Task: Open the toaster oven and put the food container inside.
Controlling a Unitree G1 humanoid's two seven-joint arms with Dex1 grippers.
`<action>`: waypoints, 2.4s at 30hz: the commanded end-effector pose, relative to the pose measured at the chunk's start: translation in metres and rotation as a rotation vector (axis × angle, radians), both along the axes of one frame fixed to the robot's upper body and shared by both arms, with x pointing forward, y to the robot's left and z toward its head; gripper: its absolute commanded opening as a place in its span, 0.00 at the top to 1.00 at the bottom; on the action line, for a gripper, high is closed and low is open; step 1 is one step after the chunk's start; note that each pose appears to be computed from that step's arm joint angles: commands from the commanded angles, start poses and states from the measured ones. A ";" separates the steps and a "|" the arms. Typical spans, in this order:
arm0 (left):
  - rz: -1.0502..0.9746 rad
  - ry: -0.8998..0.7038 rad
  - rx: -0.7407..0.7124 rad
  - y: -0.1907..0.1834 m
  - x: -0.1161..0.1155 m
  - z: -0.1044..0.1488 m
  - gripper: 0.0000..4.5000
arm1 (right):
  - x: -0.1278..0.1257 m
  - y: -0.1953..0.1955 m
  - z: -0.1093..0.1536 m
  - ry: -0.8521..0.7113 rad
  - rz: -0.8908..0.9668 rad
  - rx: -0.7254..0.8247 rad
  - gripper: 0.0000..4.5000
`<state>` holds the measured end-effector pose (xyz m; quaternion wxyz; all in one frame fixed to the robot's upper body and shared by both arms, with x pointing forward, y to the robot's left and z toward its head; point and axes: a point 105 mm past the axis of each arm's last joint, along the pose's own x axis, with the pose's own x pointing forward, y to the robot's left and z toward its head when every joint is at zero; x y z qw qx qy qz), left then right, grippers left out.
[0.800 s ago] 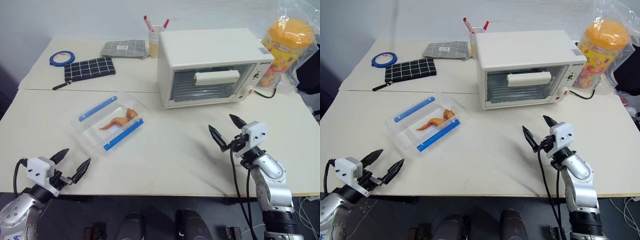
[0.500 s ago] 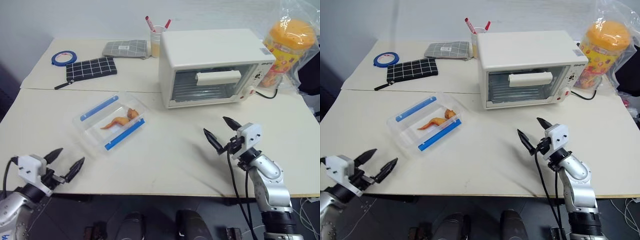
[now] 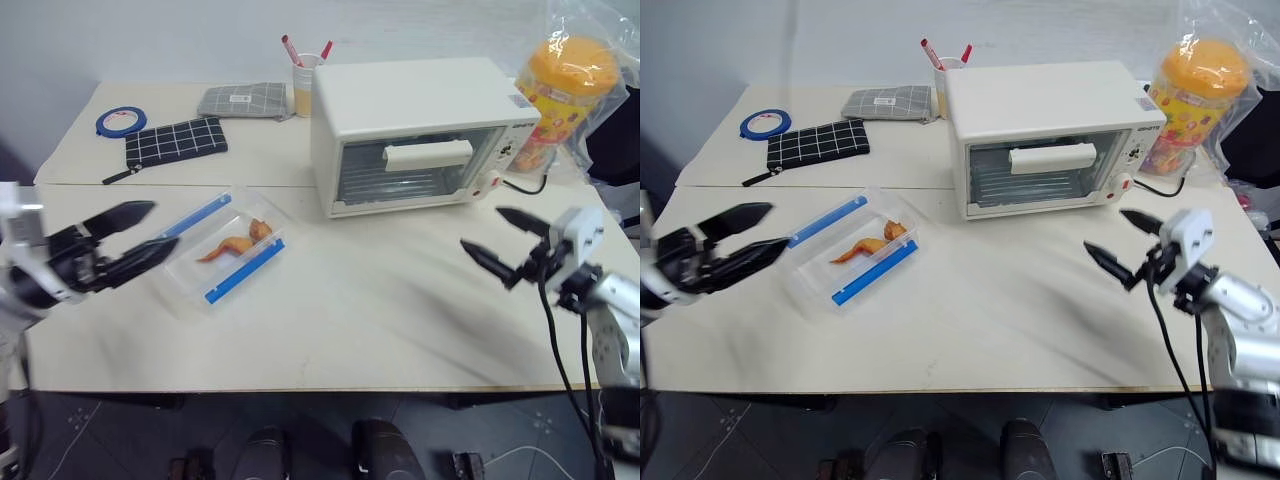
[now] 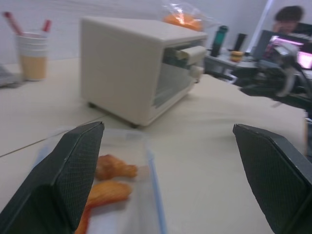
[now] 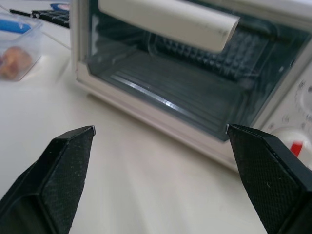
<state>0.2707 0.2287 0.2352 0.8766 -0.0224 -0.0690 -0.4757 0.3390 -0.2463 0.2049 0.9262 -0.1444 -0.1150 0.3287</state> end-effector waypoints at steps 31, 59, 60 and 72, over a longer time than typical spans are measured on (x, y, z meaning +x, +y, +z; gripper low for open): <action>-0.231 -0.048 0.015 -0.077 0.033 -0.016 0.04 | -0.017 0.038 -0.016 -0.024 0.294 -0.241 0.00; -0.370 -0.244 0.172 -0.221 0.095 -0.031 0.99 | -0.046 0.009 -0.037 -0.037 0.072 -0.233 0.00; -0.380 -0.252 0.206 -0.222 0.093 -0.035 0.99 | -0.052 0.004 -0.040 -0.024 0.048 -0.233 0.00; -0.378 -0.250 0.505 -0.235 0.088 -0.090 0.99 | -0.118 -0.046 -0.059 0.100 -0.251 -0.195 0.00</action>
